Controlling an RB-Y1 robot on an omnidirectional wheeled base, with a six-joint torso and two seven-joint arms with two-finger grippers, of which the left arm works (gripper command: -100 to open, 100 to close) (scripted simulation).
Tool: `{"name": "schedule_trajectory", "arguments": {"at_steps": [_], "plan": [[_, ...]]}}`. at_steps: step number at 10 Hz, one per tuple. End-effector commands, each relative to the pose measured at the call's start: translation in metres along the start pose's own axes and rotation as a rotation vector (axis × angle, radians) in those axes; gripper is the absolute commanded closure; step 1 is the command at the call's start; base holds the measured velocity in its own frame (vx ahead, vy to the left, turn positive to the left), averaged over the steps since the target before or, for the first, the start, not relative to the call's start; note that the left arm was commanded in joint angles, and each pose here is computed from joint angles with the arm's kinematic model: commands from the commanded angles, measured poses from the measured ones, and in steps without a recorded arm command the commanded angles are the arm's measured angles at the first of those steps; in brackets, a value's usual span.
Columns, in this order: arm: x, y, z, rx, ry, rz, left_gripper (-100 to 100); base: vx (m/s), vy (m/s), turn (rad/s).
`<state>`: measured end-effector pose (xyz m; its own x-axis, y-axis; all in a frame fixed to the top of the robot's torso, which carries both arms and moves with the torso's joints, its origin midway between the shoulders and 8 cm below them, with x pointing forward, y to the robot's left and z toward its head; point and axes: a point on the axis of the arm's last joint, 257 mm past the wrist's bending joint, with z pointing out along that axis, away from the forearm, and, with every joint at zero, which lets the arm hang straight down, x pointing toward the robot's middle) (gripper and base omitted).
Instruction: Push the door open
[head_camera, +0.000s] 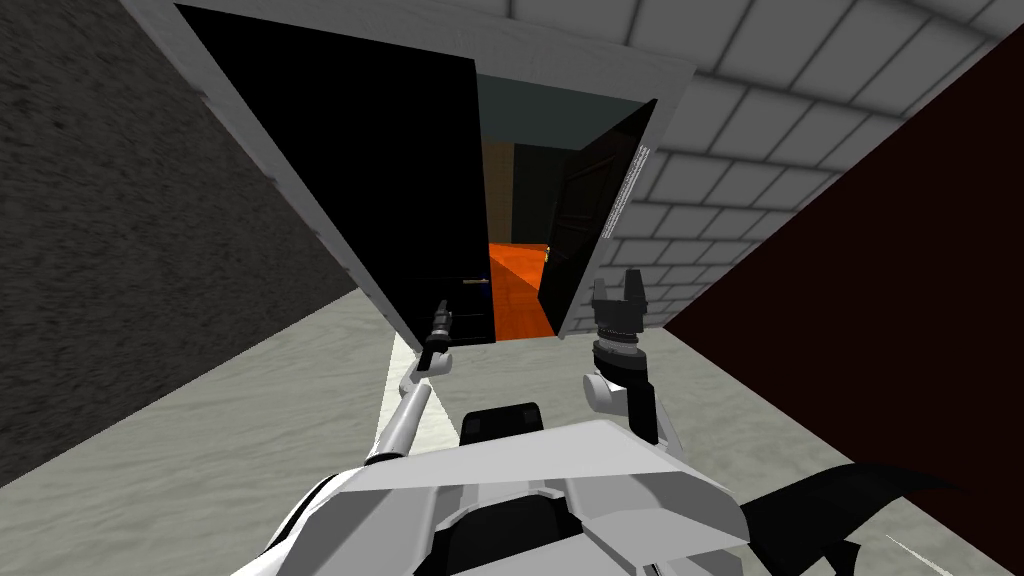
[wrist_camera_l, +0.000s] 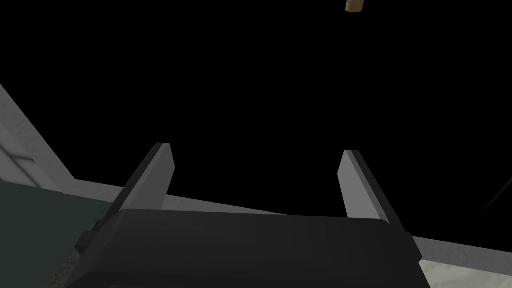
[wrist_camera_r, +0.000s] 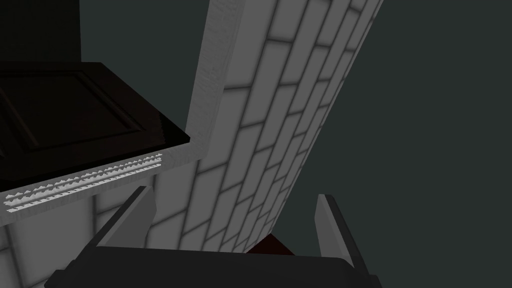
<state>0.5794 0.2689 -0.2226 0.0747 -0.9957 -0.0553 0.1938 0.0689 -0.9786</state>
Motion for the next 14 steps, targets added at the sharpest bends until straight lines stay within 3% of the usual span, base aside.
{"name": "schedule_trajectory", "arguments": {"at_steps": [1, 6, 14], "plan": [[0.006, 0.009, 0.0037, -0.019, 0.005, -0.004, -100, 0.102, -0.008, 0.001], [0.018, 0.025, 0.0099, -0.056, 0.014, -0.013, -100, 0.070, -0.005, 0.001], [0.050, 0.052, 0.0215, -0.132, 0.043, -0.036, -100, 0.086, -0.006, 0.000]]}}
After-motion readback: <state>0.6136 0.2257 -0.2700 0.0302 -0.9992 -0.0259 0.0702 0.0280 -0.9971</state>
